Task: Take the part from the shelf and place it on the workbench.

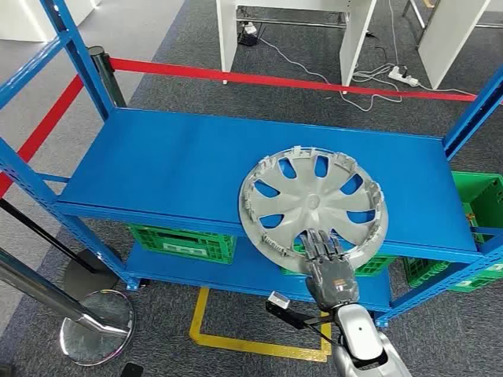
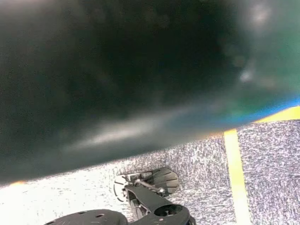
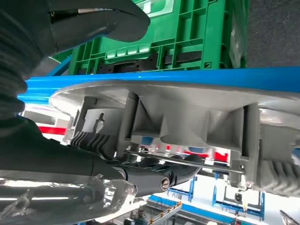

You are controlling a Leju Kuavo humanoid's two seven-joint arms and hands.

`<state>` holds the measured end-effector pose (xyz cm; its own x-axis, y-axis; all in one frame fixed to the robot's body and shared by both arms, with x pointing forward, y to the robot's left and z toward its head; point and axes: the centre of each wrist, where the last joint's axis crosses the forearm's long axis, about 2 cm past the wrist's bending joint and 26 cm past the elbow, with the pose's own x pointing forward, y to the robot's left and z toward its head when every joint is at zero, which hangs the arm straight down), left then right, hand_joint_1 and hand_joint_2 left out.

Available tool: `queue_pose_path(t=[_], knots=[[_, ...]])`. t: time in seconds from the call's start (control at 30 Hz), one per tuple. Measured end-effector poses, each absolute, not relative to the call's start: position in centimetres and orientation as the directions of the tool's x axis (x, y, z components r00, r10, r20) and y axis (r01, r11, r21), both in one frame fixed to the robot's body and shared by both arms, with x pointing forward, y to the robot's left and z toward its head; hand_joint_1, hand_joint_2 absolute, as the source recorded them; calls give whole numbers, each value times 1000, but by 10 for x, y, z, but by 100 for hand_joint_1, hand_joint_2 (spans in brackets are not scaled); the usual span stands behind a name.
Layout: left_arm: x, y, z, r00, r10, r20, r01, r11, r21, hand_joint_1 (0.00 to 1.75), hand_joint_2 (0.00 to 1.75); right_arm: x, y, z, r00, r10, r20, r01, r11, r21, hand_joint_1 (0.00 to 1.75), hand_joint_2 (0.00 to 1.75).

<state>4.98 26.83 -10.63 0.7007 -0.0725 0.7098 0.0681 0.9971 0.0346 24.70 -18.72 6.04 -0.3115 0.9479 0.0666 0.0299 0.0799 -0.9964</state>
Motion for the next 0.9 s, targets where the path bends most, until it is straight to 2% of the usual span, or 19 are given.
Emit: queue_pose_path(t=[0.27,0.4,0.47,0.5,0.53,0.57,0.6,0.63,0.67,0.7,0.87,0.9], knots=[[49,269,-107,700,-81,710,73,996,42,0,0,253,-190,59,-263,963,63,31,74,-997,0,175],[48,269,-107,701,-80,709,72,997,42,0,0,256,-191,59,-244,968,62,38,73,-997,27,175],[48,269,-107,702,-78,708,70,997,41,0,0,257,-192,60,-240,969,61,43,74,-996,30,175],[48,269,-107,702,-77,708,68,997,41,0,0,257,-192,60,-239,969,61,46,74,-996,39,175],[47,270,-107,703,-75,707,66,997,40,0,0,257,-192,61,-238,969,61,48,75,-996,65,175],[47,270,-107,703,-74,707,65,997,40,0,0,258,-192,61,-237,969,61,49,75,-996,99,175],[47,270,-107,703,-73,707,63,997,40,0,44,258,-192,61,-237,970,61,51,75,-996,136,175],[47,270,-107,704,-72,707,62,997,40,0,87,258,-191,61,-237,970,61,53,76,-996,163,175],[47,270,-107,704,-71,707,61,997,39,0,131,258,-191,61,-237,970,61,55,76,-996,173,175],[47,270,-107,704,-70,707,60,997,39,0,175,259,-191,62,-237,970,61,58,76,-995,175,175],[47,270,-107,697,-65,714,57,998,35,0,175,259,-191,67,-256,965,62,93,89,-992,175,175],[47,270,-107,695,-64,716,57,998,34,0,131,258,-191,69,-260,963,63,101,93,-991,175,175]])
